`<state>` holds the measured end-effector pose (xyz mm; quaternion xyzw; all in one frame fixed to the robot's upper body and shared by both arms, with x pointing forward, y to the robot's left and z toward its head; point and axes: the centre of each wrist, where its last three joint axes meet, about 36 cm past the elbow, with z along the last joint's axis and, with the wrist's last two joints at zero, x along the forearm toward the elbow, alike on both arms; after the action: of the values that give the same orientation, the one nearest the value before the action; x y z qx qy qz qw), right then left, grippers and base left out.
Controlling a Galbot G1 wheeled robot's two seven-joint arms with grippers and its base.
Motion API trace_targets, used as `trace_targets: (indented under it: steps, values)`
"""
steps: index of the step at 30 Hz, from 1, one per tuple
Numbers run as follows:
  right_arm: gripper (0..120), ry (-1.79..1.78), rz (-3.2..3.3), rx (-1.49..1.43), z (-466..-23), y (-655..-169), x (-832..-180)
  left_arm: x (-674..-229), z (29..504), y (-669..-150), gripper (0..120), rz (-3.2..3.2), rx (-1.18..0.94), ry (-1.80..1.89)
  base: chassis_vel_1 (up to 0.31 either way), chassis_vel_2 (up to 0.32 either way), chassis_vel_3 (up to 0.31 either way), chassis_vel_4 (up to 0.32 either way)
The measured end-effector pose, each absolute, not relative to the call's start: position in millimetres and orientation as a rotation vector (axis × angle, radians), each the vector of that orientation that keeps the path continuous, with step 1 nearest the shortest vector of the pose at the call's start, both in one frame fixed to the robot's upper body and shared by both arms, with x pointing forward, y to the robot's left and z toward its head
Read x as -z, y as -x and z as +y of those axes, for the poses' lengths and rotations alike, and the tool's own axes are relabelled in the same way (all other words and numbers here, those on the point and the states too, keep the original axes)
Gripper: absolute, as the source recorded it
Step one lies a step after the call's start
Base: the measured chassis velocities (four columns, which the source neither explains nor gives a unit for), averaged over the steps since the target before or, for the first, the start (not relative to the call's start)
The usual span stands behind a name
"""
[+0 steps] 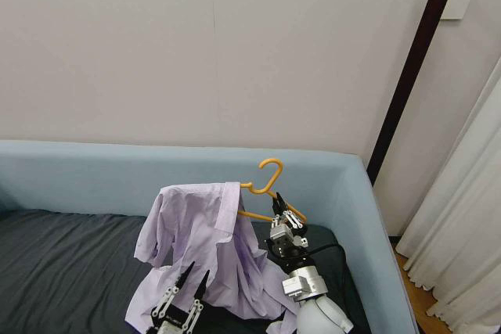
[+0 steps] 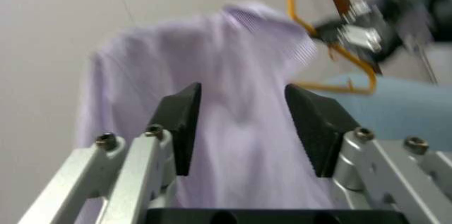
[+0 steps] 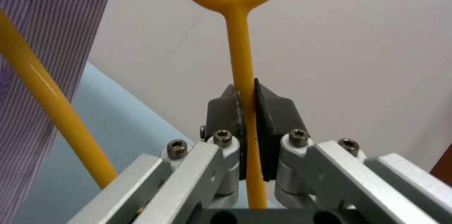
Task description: Pick up the clothes from the sofa and hang them on the clothes hanger.
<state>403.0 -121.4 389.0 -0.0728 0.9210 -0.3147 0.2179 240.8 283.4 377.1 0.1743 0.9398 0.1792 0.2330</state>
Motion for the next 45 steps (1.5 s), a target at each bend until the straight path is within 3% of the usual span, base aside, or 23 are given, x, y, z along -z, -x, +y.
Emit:
trace_targets:
  steps: [5,10,13,22,29,41,45]
  values:
    - [4,0.203,2.467,0.951,-130.0,-408.4,-374.5,-477.6,330.3,-286.2,77,2.574,-0.282,-0.660,0.000,0.000,0.000,0.000]
    - [4,0.224,2.437,0.988,-127.0,-403.3,-366.1,-522.3,376.0,-344.7,94,2.558,-0.340,-0.965,0.000,0.000,0.000,0.000]
    - [4,0.238,2.429,0.991,-120.9,-401.1,-361.3,-534.7,401.3,-371.6,99,2.567,-0.392,-1.144,0.000,0.000,0.000,0.000]
    - [4,0.303,2.382,0.987,-96.7,-410.4,-350.0,-552.2,469.5,-417.5,100,2.608,-0.561,-1.594,0.000,0.000,0.000,0.000]
    - [4,0.296,2.307,1.035,-81.8,-409.7,-347.2,-557.8,490.6,-429.9,100,2.684,-0.625,-1.687,0.000,0.000,0.000,0.000]
    - [4,0.303,2.260,1.088,-64.4,-392.2,-335.5,-509.4,461.6,-423.4,98,2.754,-0.507,-1.652,0.000,0.000,0.000,0.000]
    - [4,0.309,2.262,1.093,-61.1,-388.0,-330.7,-499.1,457.7,-421.4,92,2.774,-0.487,-1.633,0.000,0.000,0.000,0.000]
